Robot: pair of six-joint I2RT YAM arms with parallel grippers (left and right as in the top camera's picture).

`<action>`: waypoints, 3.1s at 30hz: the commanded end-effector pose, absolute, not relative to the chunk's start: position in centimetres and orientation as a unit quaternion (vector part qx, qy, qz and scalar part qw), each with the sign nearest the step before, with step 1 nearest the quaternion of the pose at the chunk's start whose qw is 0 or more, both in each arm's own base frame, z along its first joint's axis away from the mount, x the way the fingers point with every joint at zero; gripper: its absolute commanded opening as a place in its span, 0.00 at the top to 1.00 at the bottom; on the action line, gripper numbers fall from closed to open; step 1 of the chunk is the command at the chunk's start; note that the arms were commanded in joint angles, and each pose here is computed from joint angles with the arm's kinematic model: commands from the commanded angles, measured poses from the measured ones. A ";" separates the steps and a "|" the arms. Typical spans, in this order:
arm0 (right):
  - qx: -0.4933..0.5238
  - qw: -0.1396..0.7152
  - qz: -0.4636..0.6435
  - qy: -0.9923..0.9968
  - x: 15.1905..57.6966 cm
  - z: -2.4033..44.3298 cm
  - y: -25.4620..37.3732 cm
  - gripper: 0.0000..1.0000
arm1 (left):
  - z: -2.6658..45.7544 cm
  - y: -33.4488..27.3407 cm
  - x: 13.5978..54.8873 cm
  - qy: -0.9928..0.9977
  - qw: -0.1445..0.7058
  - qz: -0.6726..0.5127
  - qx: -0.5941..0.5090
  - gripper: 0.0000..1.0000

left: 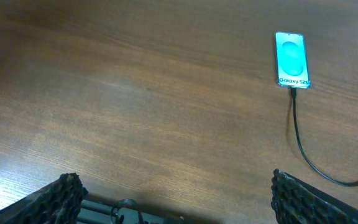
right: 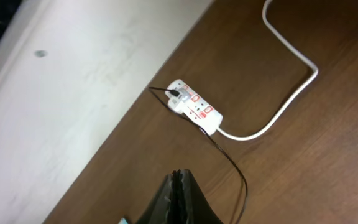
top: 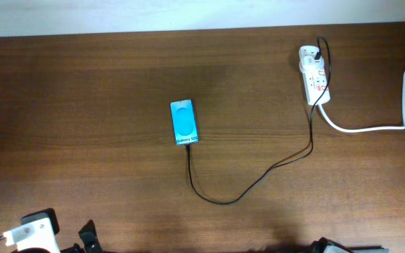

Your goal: Plug charger to phone and switch on socket

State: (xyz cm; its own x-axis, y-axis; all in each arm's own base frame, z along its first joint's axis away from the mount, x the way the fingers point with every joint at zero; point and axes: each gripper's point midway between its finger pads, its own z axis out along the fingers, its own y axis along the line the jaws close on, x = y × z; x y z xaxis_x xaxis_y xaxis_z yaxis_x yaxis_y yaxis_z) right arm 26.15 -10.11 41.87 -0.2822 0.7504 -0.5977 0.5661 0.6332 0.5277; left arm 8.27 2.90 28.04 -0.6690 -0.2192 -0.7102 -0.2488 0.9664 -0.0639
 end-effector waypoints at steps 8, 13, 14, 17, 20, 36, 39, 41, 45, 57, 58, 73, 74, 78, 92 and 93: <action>0.373 0.494 0.080 0.781 13.4 44.1 -3.7 0.81 | 28.2 3.1 8.2 0.910 0.391 0.019 -0.137 0.01; 0.367 0.448 0.074 0.812 11.9 41.8 -2.8 0.31 | 28.2 3.1 8.2 0.910 0.391 0.019 -0.137 0.01; 0.363 0.448 0.074 0.814 11.9 41.8 -2.7 0.02 | 28.2 3.1 8.2 0.910 0.391 0.019 -0.137 0.01; 0.364 0.448 0.074 0.814 11.9 41.8 -2.7 0.02 | 28.2 3.1 8.2 0.910 0.391 0.019 -0.137 0.00; 0.363 0.448 0.074 0.814 11.9 41.8 -2.7 0.02 | 28.2 3.1 8.2 0.910 0.391 0.019 -0.137 0.01; 0.261 0.467 0.060 0.843 11.1 39.6 -1.4 0.02 | 28.2 3.1 8.2 0.910 0.391 0.019 -0.137 0.01; 0.198 0.540 0.075 0.814 11.8 39.9 -0.6 0.01 | 28.2 3.1 8.2 0.910 0.391 0.019 -0.137 0.01; 0.157 0.576 0.090 0.797 12.4 39.2 0.2 0.02 | 28.2 3.1 8.2 0.910 0.391 0.019 -0.137 0.01; 0.068 0.637 0.138 0.756 14.7 37.4 2.4 0.02 | 28.2 3.1 8.2 0.910 0.391 0.019 -0.137 0.01; 0.014 0.771 0.162 0.615 19.6 32.3 2.9 0.02 | 28.2 3.1 8.2 0.910 0.391 0.019 -0.137 0.01; 0.030 0.772 0.170 0.612 20.4 31.3 2.5 0.02 | 28.2 3.1 8.2 0.910 0.391 0.019 -0.137 0.01; 0.090 0.726 0.108 0.673 24.6 19.4 0.0 0.02 | 28.2 3.1 8.2 0.910 0.391 0.019 -0.137 0.01; 0.087 0.723 0.103 0.677 24.6 19.2 0.0 0.02 | 28.2 3.1 8.2 0.910 0.391 0.019 -0.137 0.01; 0.046 0.688 0.048 0.723 24.6 16.3 -0.1 0.02 | 28.2 3.1 8.2 0.910 0.391 0.019 -0.137 0.01; 0.021 0.680 0.023 0.732 24.6 15.7 -0.2 0.02 | 28.2 3.1 8.2 0.910 0.391 0.019 -0.137 0.01; 0.026 0.680 0.019 0.732 24.6 15.7 -0.5 0.02 | 28.2 3.1 8.2 0.910 0.391 0.019 -0.137 0.01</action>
